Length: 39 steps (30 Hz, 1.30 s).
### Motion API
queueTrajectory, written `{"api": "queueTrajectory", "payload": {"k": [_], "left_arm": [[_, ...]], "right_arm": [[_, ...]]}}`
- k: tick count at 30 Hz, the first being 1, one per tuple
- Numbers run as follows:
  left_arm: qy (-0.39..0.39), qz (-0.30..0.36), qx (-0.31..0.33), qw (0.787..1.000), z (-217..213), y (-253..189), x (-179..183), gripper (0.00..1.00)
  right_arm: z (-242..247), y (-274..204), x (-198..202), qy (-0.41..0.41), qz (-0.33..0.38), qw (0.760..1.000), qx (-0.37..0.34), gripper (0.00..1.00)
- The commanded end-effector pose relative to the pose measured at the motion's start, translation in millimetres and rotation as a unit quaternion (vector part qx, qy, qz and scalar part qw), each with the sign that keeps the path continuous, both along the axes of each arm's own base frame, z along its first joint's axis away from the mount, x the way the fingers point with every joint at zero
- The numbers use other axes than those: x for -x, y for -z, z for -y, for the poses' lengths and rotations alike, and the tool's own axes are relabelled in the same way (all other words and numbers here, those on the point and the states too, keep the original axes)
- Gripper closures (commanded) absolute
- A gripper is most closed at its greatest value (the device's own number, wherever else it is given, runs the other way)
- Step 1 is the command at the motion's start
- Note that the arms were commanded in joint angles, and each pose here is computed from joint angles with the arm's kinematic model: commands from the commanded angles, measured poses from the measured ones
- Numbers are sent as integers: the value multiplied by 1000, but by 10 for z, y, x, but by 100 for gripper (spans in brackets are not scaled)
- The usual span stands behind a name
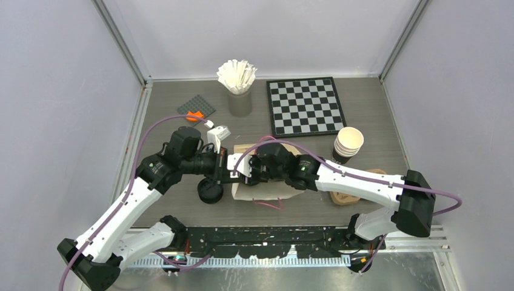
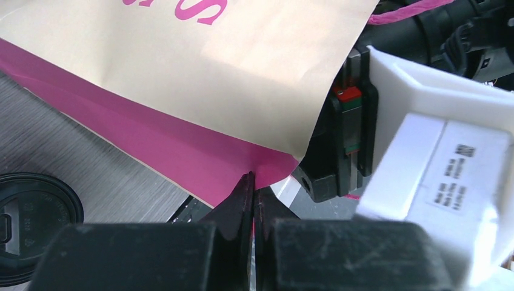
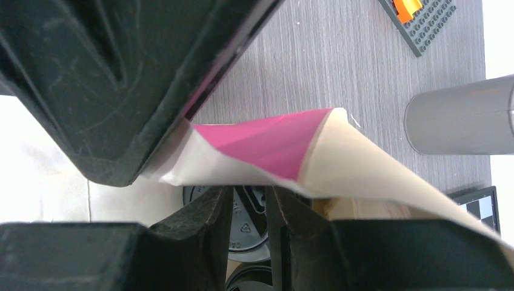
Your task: Pack the takeout coffee
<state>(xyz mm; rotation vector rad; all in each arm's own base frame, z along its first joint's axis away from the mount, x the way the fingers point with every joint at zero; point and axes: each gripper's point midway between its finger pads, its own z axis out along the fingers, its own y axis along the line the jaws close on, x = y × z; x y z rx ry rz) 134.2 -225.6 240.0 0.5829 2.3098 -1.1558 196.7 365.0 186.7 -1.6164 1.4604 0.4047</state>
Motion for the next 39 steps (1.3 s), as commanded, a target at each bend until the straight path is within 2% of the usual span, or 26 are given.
{"api": "queueTrajectory", "payload": {"k": [1, 13, 39], "left_arm": [[5, 15, 9, 1000, 14, -127, 1, 100], [3, 14, 11, 1000, 25, -126, -16, 100], [1, 9, 19, 1000, 43, -165, -10, 100]], "right_arm": [[-65, -160, -39, -7, 24, 999, -36, 69], [110, -37, 62, -28, 32, 999, -16, 68], [91, 179, -125, 1, 54, 998, 13, 68]]}}
